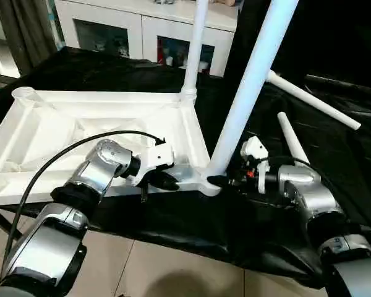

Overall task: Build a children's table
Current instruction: Insert table leg to table base

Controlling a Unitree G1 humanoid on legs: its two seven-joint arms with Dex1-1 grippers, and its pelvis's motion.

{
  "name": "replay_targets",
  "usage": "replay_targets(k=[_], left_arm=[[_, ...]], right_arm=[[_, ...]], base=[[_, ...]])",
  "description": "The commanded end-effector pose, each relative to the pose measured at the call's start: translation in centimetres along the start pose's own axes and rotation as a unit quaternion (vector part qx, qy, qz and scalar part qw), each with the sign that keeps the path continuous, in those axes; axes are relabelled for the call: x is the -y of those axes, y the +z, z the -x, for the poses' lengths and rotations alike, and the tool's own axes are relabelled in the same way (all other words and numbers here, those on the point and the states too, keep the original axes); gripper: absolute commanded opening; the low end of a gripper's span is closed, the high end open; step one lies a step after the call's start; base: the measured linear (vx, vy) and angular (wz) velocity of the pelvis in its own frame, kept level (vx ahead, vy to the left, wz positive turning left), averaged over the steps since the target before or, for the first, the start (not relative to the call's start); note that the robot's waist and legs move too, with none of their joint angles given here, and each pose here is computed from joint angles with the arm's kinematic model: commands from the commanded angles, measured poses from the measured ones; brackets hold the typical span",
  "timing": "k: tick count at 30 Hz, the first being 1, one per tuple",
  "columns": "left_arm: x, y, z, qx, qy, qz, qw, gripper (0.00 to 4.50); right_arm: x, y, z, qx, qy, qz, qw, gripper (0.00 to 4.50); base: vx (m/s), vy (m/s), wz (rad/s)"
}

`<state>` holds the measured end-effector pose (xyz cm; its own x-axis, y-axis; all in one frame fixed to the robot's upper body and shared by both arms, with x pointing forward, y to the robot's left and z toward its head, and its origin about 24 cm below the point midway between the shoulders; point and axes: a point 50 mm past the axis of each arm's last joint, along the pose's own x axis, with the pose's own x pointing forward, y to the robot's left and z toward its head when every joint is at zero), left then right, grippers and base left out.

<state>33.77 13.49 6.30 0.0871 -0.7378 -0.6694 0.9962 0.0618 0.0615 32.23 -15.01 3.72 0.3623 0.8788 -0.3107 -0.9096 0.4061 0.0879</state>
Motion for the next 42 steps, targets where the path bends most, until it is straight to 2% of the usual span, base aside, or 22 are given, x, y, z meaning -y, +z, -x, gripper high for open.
replay_targets(k=[1,5,8,9,10,11,13,14,16,18,23,24,26,28,32,35,36,37,41,42], left_arm=[[1.1,0.4,-1.3,-0.013,-0.074,-0.032,0.997,0.0],[0.6,0.2,-1.4,-0.021,-0.042,-0.021,0.999,0.0],[0.2,0.5,-1.9,0.007,-0.007,0.026,1.0,0.0],[0.2,0.5,-1.9,0.009,-0.006,0.028,1.0,0.0],[-0.2,0.8,-2.3,0.03,0.018,0.063,0.997,0.0],[-0.3,0.9,-2.5,0.036,0.027,0.073,0.996,0.0],[-0.7,1.4,-3.6,0.053,0.069,0.115,0.99,0.0],[-0.7,1.5,-3.9,0.055,0.077,0.122,0.988,0.0],[-0.8,2.2,-5.6,0.06,0.119,0.165,0.977,0.0],[-0.9,2.5,-6.2,0.059,0.134,0.178,0.973,0.0],[-0.6,5.1,-9.0,0.062,0.193,0.195,0.96,0.0],[-0.6,5.1,-9.0,0.062,0.193,0.195,0.96,0.0],[-0.6,5.9,-9.4,0.07,0.201,0.196,0.957,0.0],[-0.7,6.0,-9.3,0.07,0.206,0.197,0.956,0.0],[-0.9,5.3,-9.0,0.057,0.218,0.195,0.955,0.0],[-1.1,5.1,-8.7,0.054,0.225,0.198,0.952,0.0],[-1.1,5.1,-8.7,0.054,0.226,0.198,0.952,0.0],[-1.3,5.1,-8.5,0.055,0.231,0.199,0.951,0.0],[-1.4,5.0,-8.4,0.054,0.232,0.198,0.951,0.0],[-1.4,5.0,-8.4,0.054,0.232,0.198,0.951,0.0]], right_arm=[[-1.4,-5.2,0.1,-0.101,-0.006,-0.064,0.993,2.61],[-1.1,-5.6,-0.1,-0.093,-0.054,-0.072,0.992,2.61],[-0.5,-6.0,-0.5,-0.078,-0.136,-0.107,0.982,2.61],[-0.5,-6.0,-0.5,-0.077,-0.14,-0.109,0.981,2.61],[-0.2,-6.3,-0.9,-0.072,-0.195,-0.135,0.969,2.61],[-0.1,-6.4,-1.1,-0.071,-0.213,-0.143,0.964,2.61],[0.1,-6.8,-1.8,-0.073,-0.289,-0.179,0.938,2.61],[0.2,-6.8,-2.0,-0.074,-0.304,-0.186,0.931,2.61],[0.1,-6.5,-3.2,-0.066,-0.355,-0.223,0.905,2.61],[0.1,-6.4,-3.7,-0.065,-0.37,-0.234,0.897,2.61],[0.4,-4.8,-5.4,-0.057,-0.45,-0.26,0.852,2.61],[0.4,-4.8,-5.4,-0.057,-0.45,-0.26,0.852,2.61],[0.6,-4.3,-5.6,-0.058,-0.472,-0.254,0.842,2.6],[0.8,-3.8,-5.7,-0.051,-0.476,-0.253,0.841,2.6],[1.0,-3.4,-5.8,-0.052,-0.471,-0.23,0.85,2.6],[1.2,-2.7,-5.8,-0.031,-0.469,-0.232,0.851,2.6],[1.3,-2.7,-5.8,-0.03,-0.469,-0.233,0.851,2.95],[1.5,-2.1,-5.9,-0.011,-0.466,-0.238,0.852,3.16],[1.7,-1.5,-6.0,0.006,-0.458,-0.238,0.857,3.46],[1.7,-1.5,-6.0,0.006,-0.458,-0.238,0.857,3.7]], base=[[0.0,0.0,0.0],[0.0,0.0,0.0],[0.0,0.0,0.0],[0.0,0.0,0.0],[0.0,0.0,0.0],[-0.062,0.014,-0.12],[-0.061,0.023,-0.14],[0.0,0.0,0.0],[0.0,0.0,0.0],[0.0,0.0,0.0],[0.0,0.0,0.0],[0.0,0.0,0.0],[0.0,0.0,0.0],[0.0,0.0,0.0],[0.0,0.0,0.0],[0.0,0.0,0.0],[0.0,0.0,0.0],[0.0,0.0,0.0],[0.0,0.0,0.0],[0.0,0.0,0.0]])
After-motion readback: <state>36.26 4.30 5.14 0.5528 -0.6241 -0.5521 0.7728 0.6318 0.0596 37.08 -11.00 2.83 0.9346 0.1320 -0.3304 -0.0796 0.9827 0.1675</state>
